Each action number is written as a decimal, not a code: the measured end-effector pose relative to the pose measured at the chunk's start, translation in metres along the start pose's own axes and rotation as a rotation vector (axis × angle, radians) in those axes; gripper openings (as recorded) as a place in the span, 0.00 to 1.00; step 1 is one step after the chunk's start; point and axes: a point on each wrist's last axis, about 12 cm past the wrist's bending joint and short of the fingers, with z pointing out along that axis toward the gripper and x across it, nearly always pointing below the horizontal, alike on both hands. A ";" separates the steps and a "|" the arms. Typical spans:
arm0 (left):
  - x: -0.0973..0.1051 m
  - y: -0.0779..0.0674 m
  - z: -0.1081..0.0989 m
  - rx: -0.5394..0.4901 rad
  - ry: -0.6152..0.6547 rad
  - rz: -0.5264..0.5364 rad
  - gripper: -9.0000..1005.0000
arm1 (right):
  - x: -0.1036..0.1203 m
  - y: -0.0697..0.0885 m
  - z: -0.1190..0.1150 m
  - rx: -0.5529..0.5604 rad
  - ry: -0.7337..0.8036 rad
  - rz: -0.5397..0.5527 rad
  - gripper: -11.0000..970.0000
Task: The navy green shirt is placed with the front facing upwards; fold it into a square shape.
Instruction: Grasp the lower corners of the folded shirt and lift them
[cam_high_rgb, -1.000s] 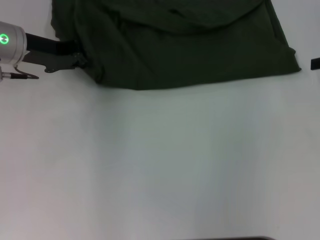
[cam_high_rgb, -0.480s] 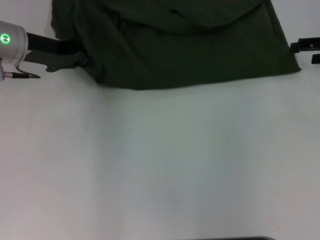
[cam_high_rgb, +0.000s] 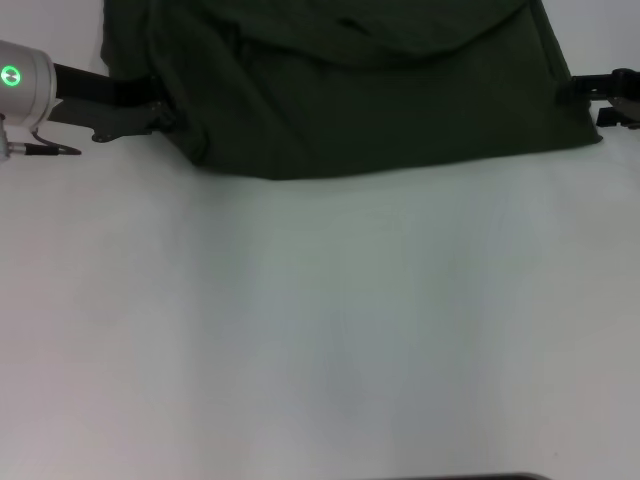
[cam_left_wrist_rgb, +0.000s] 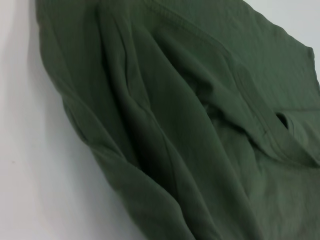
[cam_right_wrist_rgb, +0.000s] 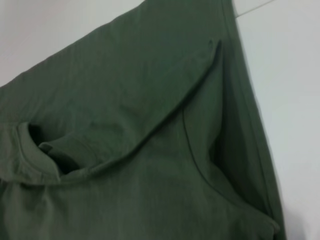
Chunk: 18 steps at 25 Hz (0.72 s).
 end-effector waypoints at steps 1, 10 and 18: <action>0.000 0.000 0.000 0.000 0.000 0.000 0.02 | 0.001 0.000 0.002 0.001 0.001 -0.003 0.95; 0.000 0.000 0.000 0.000 -0.001 0.001 0.02 | 0.003 0.003 0.010 0.011 -0.006 -0.027 0.95; 0.000 -0.001 0.000 0.002 -0.002 0.002 0.02 | 0.007 0.007 0.017 0.011 0.005 -0.040 0.95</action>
